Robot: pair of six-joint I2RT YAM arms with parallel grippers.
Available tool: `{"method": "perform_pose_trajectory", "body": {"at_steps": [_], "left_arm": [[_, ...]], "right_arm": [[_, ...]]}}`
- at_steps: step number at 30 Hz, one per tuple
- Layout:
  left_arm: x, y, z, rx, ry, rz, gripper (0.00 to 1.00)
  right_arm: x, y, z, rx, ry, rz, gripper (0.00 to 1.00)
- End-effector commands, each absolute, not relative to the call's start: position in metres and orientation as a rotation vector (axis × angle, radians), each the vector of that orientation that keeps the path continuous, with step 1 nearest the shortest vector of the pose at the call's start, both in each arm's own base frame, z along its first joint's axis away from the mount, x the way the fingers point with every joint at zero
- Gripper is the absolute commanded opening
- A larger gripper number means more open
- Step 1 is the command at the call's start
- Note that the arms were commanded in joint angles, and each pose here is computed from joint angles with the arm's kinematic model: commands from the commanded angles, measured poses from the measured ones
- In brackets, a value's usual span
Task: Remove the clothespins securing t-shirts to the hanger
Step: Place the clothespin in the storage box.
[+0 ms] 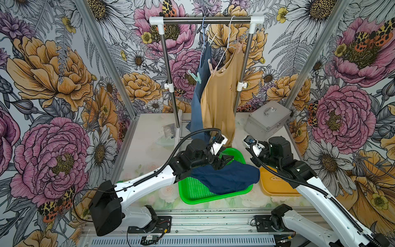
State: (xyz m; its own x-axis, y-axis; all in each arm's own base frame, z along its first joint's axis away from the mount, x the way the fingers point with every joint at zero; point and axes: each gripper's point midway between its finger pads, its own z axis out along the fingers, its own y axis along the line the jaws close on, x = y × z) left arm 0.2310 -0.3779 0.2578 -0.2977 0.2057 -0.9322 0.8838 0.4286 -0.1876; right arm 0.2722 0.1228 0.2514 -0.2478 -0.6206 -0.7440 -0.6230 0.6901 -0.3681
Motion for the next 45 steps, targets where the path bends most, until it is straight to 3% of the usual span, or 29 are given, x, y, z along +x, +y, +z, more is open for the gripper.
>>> {"method": "perform_pose_trajectory", "body": {"at_steps": [1, 16, 25, 37, 45], "left_arm": [[0.236, -0.398, 0.277, 0.947, 1.63, -0.926, 0.64], [0.229, -0.48, 0.249, 1.126, 1.545, -1.064, 0.64], [0.221, -0.533, 0.205, 1.191, 1.597, -1.152, 0.64], [0.219, -0.554, 0.172, 1.214, 1.661, -1.221, 0.65], [0.218, -0.554, 0.159, 1.216, 1.705, -1.223, 0.65]], "right_arm": [[0.26, 0.099, 0.234, -0.907, 2.062, 0.008, 0.06], [0.223, 0.015, 0.163, -0.701, 2.469, -0.052, 0.06], [0.207, -0.005, 0.124, -0.655, 2.637, -0.006, 0.06], [0.188, -0.012, 0.078, -0.723, 2.816, 0.074, 0.06], [0.201, -0.012, 0.071, -0.74, 2.814, 0.126, 0.07]]}}
